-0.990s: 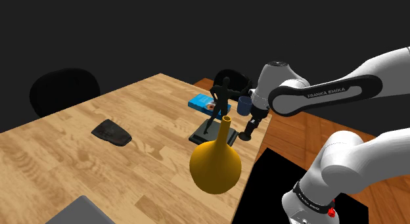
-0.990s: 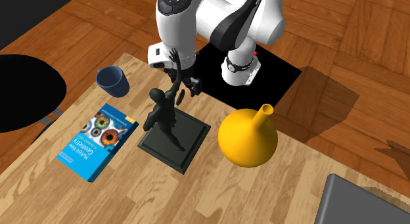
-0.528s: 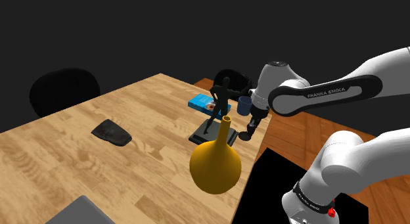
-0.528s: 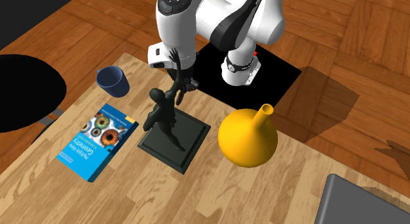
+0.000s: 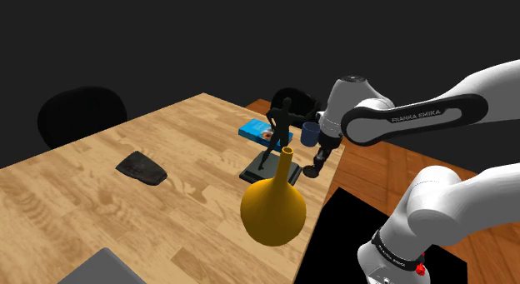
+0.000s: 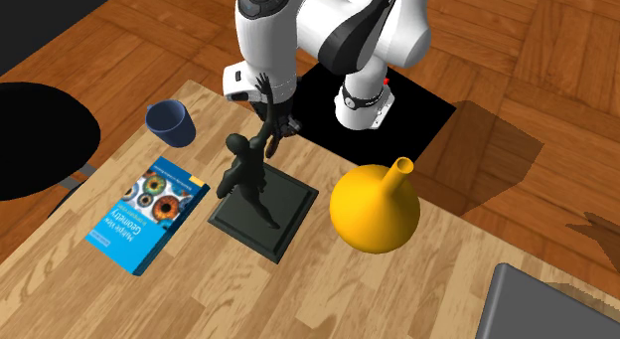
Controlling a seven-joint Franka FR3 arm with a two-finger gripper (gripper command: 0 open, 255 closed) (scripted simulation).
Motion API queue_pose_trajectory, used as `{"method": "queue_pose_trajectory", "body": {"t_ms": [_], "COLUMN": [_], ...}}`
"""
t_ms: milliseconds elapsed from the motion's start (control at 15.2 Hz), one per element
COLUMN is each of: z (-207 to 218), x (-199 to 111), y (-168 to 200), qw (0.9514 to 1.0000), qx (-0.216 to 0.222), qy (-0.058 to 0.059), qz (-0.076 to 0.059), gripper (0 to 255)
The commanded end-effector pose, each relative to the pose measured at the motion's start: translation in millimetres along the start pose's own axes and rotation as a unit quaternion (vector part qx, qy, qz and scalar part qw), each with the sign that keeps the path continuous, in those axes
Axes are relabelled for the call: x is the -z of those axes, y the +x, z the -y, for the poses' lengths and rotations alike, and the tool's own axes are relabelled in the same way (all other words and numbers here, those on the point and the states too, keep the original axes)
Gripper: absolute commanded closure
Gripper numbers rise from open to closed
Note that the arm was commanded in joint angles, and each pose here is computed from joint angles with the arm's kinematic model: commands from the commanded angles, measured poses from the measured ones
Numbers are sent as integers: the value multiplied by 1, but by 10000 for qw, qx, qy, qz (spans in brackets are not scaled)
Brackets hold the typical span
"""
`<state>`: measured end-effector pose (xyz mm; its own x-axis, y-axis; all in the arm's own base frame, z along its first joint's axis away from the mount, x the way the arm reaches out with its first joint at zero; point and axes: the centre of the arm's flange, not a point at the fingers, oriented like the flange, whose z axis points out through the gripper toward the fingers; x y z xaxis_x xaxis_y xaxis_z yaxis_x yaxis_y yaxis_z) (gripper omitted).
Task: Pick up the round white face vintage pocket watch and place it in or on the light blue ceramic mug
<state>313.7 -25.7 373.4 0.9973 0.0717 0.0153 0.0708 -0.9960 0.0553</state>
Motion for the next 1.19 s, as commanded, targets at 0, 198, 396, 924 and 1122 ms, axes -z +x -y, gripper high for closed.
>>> {"method": "queue_pose_trajectory", "body": {"t_ms": [0,198,396,924,1122], "z": [-1,-2,-3,-6,-6], "x": [9,25,41,83,99], "y": [0,0,1,1,2], "qw": [10000,10000,10000,10000,10000], "qx": [0,0,0,0,0], "qy": [0,0,0,0,0], "qz": [1,1,1,1,1], "gripper": [255,255,255,255,255]}}
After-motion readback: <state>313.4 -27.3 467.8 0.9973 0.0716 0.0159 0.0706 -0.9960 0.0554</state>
